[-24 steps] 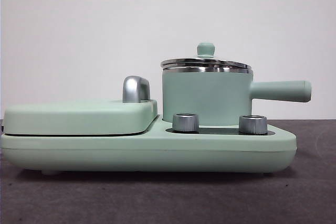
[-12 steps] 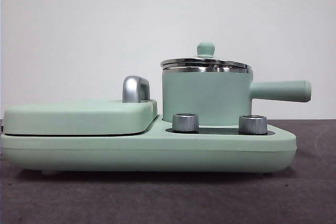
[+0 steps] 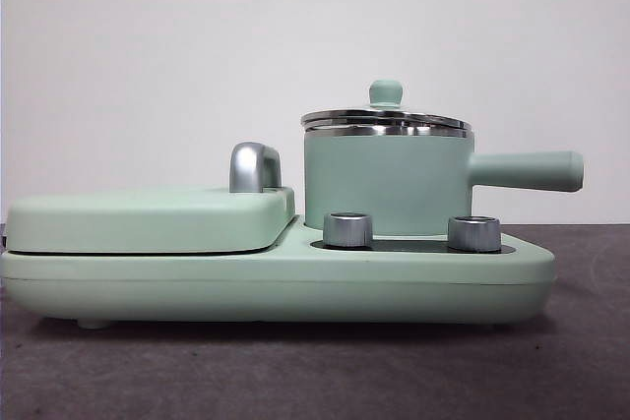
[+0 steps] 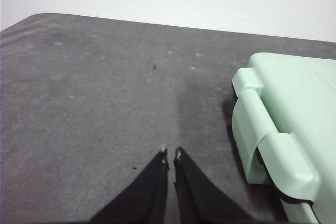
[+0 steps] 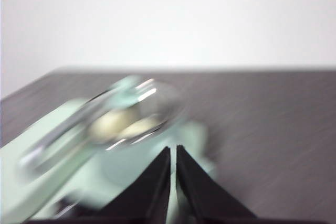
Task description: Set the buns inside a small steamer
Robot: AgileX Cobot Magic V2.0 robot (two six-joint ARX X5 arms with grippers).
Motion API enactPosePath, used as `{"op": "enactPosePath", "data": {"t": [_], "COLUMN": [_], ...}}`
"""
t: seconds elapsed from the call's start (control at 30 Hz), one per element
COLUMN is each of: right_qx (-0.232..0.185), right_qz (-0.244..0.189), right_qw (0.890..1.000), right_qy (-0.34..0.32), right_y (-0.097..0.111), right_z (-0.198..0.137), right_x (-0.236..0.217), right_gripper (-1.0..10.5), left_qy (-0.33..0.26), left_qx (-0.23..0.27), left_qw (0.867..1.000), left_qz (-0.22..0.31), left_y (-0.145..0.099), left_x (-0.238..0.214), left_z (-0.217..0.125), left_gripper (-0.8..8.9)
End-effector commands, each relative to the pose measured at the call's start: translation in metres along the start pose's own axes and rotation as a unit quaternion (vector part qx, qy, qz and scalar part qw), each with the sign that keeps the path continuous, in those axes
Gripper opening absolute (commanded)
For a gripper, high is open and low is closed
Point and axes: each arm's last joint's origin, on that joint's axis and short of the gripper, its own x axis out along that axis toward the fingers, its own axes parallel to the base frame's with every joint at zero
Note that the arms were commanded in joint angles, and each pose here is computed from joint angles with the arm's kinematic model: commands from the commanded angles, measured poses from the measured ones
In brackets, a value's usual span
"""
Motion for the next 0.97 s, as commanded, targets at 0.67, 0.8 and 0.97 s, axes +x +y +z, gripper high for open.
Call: {"op": "enactPosePath", "data": {"t": [0.67,0.8,0.97], "right_qx": [-0.034,-0.046,-0.046], "right_qz": [-0.172,-0.167,-0.167], "right_qw": [0.984,0.984,0.984], "right_qy": [0.040,0.045,0.043], "right_y": [-0.041,-0.040,-0.040], "right_z": [-0.097,-0.097,-0.097], "right_x": [0.026,0.026,0.026], "right_gripper": [0.1,0.1,0.1], "left_qy": [0.009,0.009,0.009], "left_qx": [0.004,0.004,0.004], "left_qw": [1.000,1.000,1.000], "left_qz": [0.002,0.002,0.002], "left_y": [0.001,0.001,0.001], "left_x": [0.002,0.002,0.002], "left_z": [-0.006,-0.006,-0.006], "left_gripper": [0.24,0.24,0.24]}}
